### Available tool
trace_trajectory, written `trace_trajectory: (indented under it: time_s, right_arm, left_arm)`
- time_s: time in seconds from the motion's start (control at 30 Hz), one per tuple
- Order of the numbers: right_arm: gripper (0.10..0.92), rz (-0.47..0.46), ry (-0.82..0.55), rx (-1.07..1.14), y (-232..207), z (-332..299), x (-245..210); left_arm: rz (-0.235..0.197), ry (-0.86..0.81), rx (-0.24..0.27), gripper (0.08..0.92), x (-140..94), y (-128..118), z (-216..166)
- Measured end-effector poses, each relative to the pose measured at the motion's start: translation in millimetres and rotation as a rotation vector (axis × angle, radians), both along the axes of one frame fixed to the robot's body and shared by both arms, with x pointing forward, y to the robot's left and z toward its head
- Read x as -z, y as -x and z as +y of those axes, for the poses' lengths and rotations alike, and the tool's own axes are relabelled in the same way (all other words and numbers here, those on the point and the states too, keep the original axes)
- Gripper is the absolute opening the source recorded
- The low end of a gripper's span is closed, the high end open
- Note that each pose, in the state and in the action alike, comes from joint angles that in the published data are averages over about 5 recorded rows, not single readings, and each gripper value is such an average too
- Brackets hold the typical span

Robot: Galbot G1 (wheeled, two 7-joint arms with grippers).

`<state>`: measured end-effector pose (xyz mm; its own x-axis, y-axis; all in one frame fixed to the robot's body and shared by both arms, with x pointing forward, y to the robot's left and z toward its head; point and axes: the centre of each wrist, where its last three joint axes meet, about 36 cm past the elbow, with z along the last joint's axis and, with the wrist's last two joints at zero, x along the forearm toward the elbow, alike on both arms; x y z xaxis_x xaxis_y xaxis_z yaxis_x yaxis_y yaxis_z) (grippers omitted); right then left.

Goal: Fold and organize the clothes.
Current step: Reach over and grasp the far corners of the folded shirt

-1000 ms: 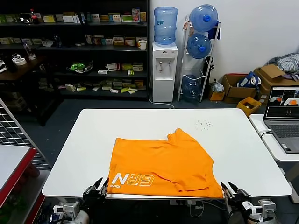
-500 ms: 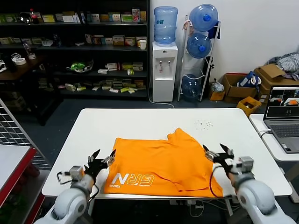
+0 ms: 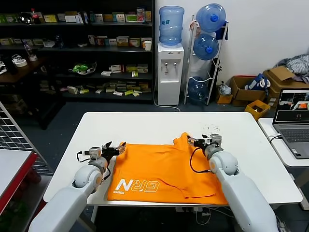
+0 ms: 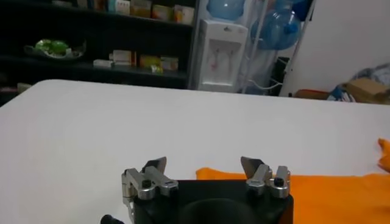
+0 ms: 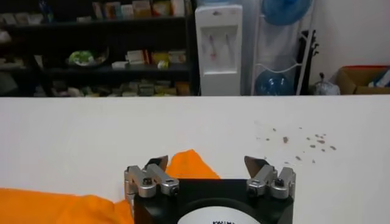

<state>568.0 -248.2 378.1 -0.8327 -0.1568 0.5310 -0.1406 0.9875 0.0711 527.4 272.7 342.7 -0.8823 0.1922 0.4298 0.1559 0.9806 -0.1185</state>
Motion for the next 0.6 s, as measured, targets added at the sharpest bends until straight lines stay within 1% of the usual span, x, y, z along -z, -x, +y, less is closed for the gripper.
trace_trajectory:
  time_s: [0.17,0.37,0.47,0.53,0.6]
  right_arm:
    - [0.823,0.027,0.011,-0.005,-14.9,7.3,3.6]
    - [0.823,0.052,0.020,-0.011,-28.2,13.5,6.8]
    - [0.817,0.067,0.023,-0.015,-32.3,15.4,10.3]
    - [0.795,0.078,0.025,-0.018,-33.8,16.2,12.9]
    - [0.750,0.088,0.027,-0.021,-34.6,16.9,15.2]
  left_arm:
    - [0.032,-0.029,0.020,0.823,-0.5,-13.6,-1.9]
    - [0.066,-0.048,0.038,0.813,2.3,-21.2,-5.4]
    - [0.079,-0.055,0.046,0.780,3.9,-22.6,-6.6]
    - [0.086,-0.060,0.050,0.740,5.1,-23.0,-7.2]
    - [0.090,-0.064,0.053,0.686,6.1,-23.1,-7.6]
